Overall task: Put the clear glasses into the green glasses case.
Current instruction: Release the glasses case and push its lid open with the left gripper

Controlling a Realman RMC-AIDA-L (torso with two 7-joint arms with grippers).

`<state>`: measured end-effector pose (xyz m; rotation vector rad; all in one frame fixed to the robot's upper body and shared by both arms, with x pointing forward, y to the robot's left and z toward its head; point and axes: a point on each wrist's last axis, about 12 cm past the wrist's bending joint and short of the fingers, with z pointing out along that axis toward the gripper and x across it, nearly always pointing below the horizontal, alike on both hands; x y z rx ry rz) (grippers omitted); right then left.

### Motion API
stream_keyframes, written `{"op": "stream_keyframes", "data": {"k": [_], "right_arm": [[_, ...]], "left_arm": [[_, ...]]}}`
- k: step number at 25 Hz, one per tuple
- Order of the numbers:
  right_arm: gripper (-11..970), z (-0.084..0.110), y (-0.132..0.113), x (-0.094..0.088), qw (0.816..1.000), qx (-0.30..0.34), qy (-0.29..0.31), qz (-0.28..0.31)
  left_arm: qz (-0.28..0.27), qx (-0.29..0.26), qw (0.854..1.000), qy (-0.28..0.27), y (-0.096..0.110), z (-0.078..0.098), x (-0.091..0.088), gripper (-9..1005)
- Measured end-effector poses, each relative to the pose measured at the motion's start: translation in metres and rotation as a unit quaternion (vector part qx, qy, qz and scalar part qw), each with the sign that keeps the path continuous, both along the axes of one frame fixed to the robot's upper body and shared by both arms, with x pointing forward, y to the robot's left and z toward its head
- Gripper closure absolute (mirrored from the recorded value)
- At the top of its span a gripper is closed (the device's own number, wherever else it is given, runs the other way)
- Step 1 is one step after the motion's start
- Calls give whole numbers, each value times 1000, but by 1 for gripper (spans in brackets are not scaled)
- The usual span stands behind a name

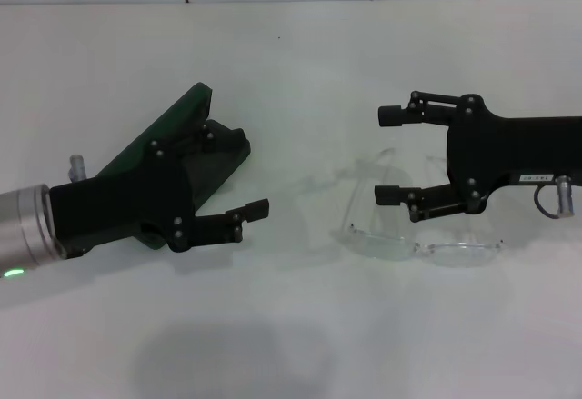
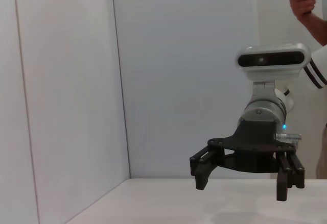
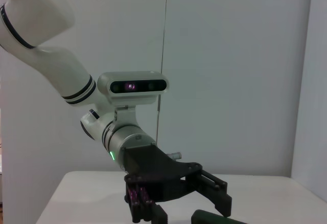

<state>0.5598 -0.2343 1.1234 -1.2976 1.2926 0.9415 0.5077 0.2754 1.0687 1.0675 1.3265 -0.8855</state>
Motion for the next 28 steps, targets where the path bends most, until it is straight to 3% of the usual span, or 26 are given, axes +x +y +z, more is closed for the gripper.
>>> {"op": "stream_keyframes", "data": {"k": [11,16,21,24,28], "right_arm": [[75,-2,-1,-2,1000,-3,-1,1],[74,-3,-3,-2,1000,-9,1,-1],[74,-5,-4,-3,1000,-14,4,-1],[74,-7,-6,-5,1000,-14,6,-5],[75,-7,-5,-4,1000,-16,4,-6]], "left_arm": [[17,-6,1000,-7,0,-3,-2,148],[93,-18,995,26,19,16,24,148],[143,58,982,112,28,29,57,149],[160,108,970,145,28,33,65,149],[167,121,964,167,30,34,69,160]]}}
